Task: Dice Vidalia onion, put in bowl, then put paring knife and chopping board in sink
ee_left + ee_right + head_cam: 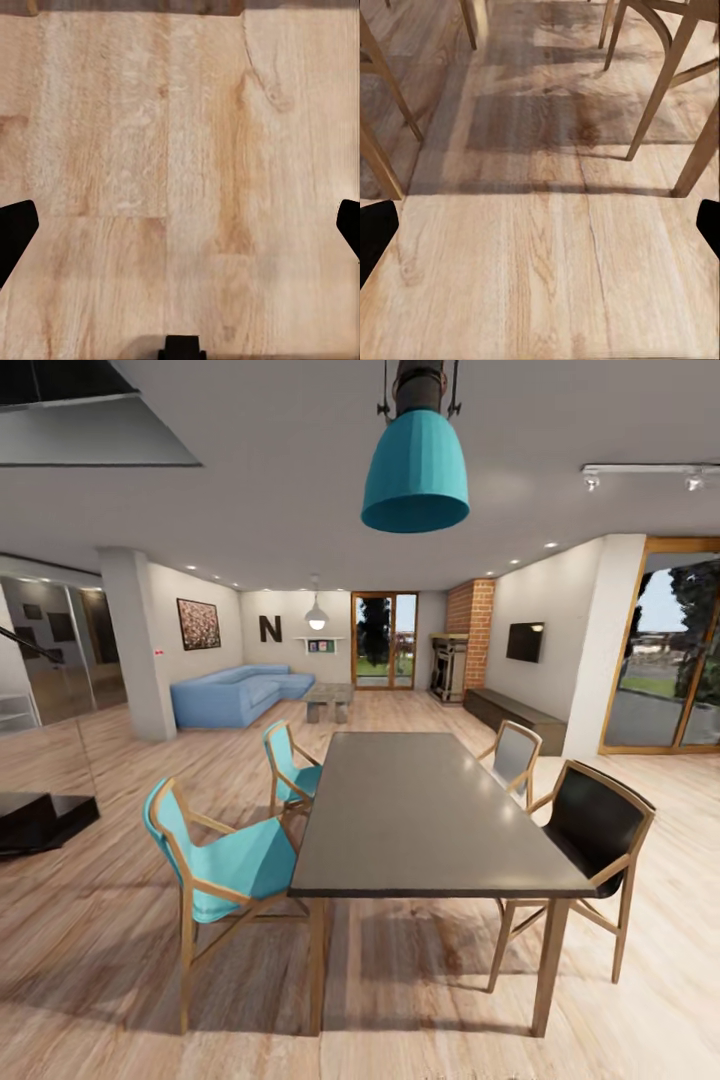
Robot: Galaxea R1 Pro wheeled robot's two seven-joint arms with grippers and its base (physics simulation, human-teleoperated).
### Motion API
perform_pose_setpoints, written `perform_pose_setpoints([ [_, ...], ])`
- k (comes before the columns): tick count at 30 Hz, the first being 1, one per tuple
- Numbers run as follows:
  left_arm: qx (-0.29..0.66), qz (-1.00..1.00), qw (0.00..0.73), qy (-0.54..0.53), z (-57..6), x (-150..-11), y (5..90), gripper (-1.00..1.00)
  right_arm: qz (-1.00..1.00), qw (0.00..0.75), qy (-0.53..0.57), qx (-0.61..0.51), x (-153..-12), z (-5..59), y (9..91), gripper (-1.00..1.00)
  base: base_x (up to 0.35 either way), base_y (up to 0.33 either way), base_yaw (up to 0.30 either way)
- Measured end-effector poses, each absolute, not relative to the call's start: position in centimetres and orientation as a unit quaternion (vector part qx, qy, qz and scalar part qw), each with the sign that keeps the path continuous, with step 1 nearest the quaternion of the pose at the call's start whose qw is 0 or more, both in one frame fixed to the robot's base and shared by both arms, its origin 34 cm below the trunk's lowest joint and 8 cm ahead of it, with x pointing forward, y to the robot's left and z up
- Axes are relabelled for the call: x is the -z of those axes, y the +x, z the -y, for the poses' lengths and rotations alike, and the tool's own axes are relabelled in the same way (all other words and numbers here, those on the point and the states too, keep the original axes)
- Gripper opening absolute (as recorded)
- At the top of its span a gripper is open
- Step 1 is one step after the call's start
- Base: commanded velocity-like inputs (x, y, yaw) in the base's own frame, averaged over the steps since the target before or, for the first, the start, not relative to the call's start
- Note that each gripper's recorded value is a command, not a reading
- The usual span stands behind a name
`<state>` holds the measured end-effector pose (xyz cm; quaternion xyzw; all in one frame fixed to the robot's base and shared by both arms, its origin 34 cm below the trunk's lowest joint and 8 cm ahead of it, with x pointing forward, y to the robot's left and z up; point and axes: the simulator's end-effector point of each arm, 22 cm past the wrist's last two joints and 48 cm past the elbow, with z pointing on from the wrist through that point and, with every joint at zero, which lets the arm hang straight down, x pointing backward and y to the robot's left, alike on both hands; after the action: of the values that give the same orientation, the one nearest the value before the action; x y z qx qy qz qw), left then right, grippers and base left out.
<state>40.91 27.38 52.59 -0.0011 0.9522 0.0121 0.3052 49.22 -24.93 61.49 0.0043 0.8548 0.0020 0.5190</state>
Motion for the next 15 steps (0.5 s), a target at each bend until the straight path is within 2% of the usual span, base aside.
perform_pose_setpoints([
  [15, -0.012, -0.952, 0.304, -0.001, -27.38, -52.56, 40.86, 1.0, -0.855, 0.518, 0.004, -0.002, -61.44, 24.94, 49.18, 1.0, 0.0, 0.009, -0.273],
])
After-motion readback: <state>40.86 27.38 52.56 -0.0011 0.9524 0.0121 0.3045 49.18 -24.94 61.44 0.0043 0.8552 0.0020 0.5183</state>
